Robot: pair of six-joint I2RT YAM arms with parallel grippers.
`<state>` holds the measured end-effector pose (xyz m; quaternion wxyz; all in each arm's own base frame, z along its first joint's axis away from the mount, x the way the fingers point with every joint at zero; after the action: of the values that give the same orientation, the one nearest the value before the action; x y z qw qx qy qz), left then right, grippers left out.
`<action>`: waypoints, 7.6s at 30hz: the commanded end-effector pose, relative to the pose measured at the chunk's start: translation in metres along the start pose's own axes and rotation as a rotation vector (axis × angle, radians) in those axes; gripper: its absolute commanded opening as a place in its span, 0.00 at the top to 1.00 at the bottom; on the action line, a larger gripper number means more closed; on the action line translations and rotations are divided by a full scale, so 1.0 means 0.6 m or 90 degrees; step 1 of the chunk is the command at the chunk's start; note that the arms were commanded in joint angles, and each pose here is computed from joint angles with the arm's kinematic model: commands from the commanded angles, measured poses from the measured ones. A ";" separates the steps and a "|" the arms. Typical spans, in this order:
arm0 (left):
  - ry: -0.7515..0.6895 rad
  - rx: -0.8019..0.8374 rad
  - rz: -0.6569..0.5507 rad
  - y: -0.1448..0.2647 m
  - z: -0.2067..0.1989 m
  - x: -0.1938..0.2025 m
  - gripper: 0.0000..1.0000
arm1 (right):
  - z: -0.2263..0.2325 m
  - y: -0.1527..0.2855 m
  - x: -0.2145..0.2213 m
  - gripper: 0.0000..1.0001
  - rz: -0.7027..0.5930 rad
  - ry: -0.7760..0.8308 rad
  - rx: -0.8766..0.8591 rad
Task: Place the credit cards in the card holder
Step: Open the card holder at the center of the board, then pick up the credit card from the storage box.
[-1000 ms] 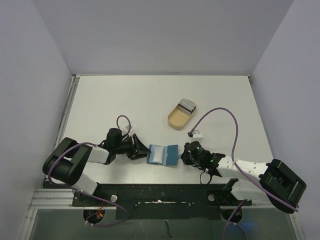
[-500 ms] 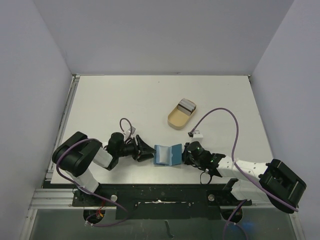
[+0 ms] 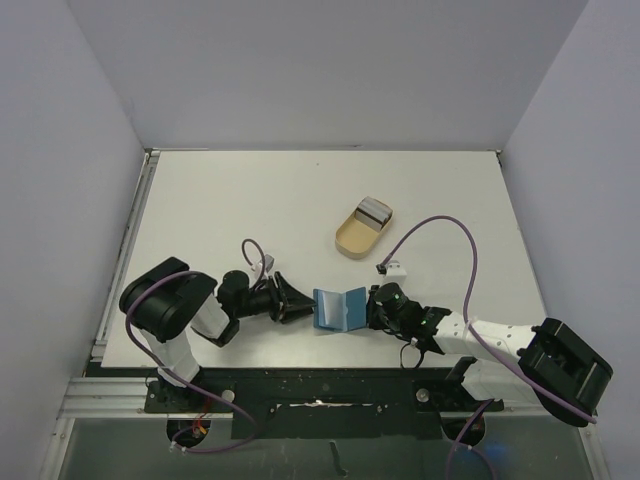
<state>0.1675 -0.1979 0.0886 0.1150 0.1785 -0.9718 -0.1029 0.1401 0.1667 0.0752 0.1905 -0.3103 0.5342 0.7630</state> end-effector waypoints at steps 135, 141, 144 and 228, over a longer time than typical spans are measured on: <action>-0.173 -0.092 -0.114 0.011 -0.047 0.030 1.00 | 0.167 0.026 -0.127 0.34 -0.019 0.159 -0.014; -0.170 -0.082 -0.115 0.012 -0.051 0.031 1.00 | 0.162 0.005 -0.115 0.30 -0.003 0.169 0.017; -0.169 -0.086 -0.114 0.012 -0.048 0.031 1.00 | 0.165 0.009 -0.117 0.34 -0.007 0.174 0.011; -0.228 -0.158 -0.136 0.042 -0.050 0.028 1.00 | -0.092 -0.147 -0.462 0.26 -0.058 0.515 0.209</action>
<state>0.1455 -0.1833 0.1105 -0.0229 0.2337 -0.9268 -0.2931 0.3977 0.1553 0.1678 0.0287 -0.5368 0.6754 0.5049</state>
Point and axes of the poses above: each gripper's point midway between its finger pads, its own y axis back along the fingers, its own z axis along the line the jaws close on, x = y × z, the point moved 9 cm from there along y, back along the fingers, and after that the axes turned 7 degrees about y, right-handed, at the moved point
